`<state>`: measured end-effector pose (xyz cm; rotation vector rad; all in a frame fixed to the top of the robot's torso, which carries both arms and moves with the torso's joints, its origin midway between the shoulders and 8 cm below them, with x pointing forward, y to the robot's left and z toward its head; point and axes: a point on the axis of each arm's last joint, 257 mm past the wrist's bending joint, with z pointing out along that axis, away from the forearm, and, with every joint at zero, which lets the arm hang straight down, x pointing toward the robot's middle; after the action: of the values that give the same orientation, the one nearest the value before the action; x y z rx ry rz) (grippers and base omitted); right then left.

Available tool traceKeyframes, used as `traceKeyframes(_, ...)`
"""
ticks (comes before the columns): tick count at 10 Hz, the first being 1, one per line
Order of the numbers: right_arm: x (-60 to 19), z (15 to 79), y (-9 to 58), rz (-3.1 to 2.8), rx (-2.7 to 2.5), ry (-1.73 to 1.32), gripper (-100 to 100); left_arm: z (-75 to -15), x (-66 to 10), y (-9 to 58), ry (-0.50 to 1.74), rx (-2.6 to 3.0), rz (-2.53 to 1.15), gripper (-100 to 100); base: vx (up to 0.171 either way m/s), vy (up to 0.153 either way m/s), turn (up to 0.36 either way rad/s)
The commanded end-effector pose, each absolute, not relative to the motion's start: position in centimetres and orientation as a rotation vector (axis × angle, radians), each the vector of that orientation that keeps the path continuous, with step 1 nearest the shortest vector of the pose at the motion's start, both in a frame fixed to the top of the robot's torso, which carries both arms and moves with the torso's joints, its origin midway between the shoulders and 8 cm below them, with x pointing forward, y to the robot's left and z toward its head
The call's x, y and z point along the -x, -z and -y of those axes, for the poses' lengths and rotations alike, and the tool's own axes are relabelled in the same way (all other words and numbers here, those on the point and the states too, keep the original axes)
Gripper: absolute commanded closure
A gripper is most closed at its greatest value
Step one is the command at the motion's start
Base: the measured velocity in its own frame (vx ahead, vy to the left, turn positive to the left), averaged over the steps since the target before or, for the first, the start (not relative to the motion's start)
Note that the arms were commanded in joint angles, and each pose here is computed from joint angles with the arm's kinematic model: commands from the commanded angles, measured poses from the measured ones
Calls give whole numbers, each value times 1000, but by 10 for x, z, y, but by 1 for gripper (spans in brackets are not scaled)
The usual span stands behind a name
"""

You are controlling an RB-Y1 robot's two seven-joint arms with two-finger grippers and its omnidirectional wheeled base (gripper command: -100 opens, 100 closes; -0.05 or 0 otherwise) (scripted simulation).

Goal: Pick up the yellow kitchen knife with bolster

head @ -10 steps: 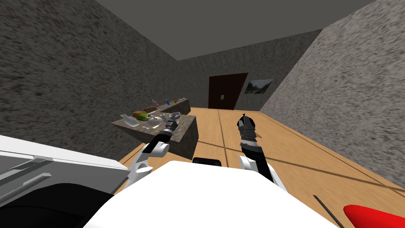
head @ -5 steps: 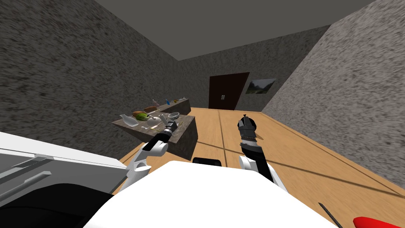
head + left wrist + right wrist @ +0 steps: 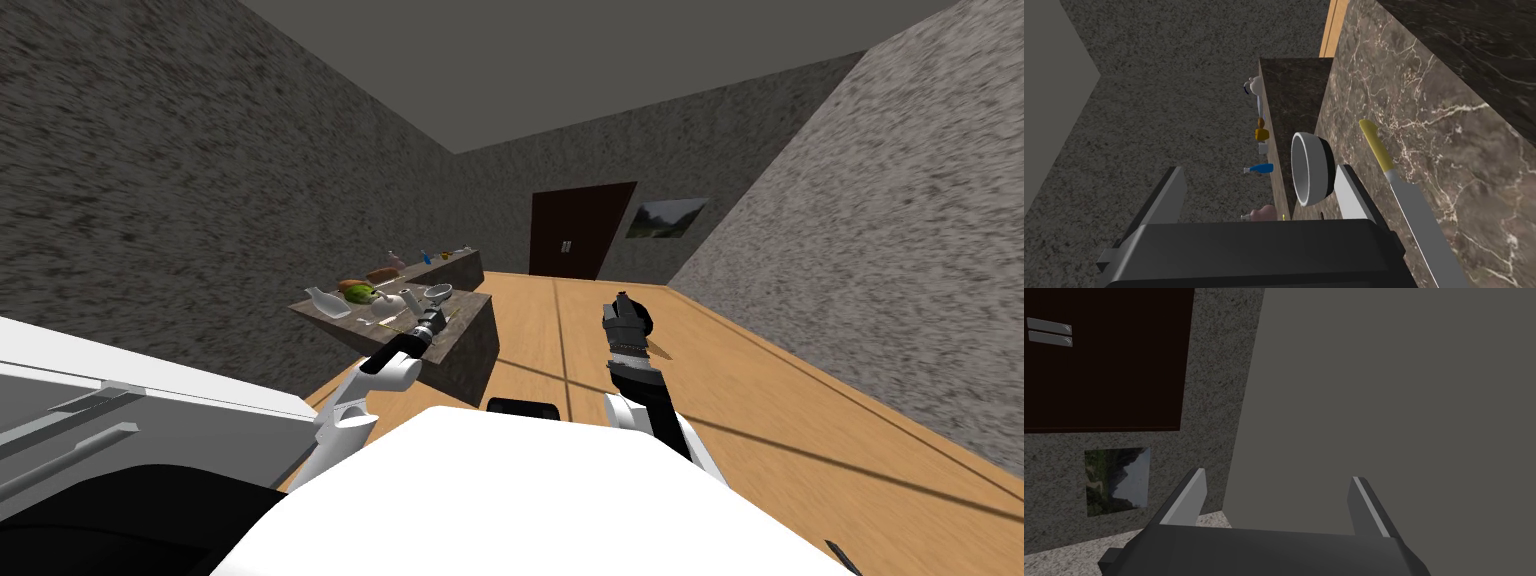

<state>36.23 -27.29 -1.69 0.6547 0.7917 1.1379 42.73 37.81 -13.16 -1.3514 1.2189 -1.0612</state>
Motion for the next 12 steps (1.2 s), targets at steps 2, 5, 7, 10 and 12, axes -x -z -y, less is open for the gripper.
traceKeyframes(2,-362,273,17,-792,-655,-1138,0,-391,-425,149,1025,1438,-1241,-100,39,-54,39)
traceKeyframes(5,-362,273,17,-792,-655,-1138,0,-403,-421,166,985,1526,-1260,-100,57,-54,47)
traceKeyframes(7,-362,273,17,-792,-655,-1138,0,-406,-416,179,946,1571,-1285,-100,50,-48,31)
traceKeyframes(10,-362,273,17,-792,-655,-1138,0,-418,-410,196,901,1662,-1298,-100,82,-46,49)
traceKeyframes(12,-362,273,17,-792,-655,-1138,0,-429,-404,209,868,1742,-1297,-100,66,-45,72)
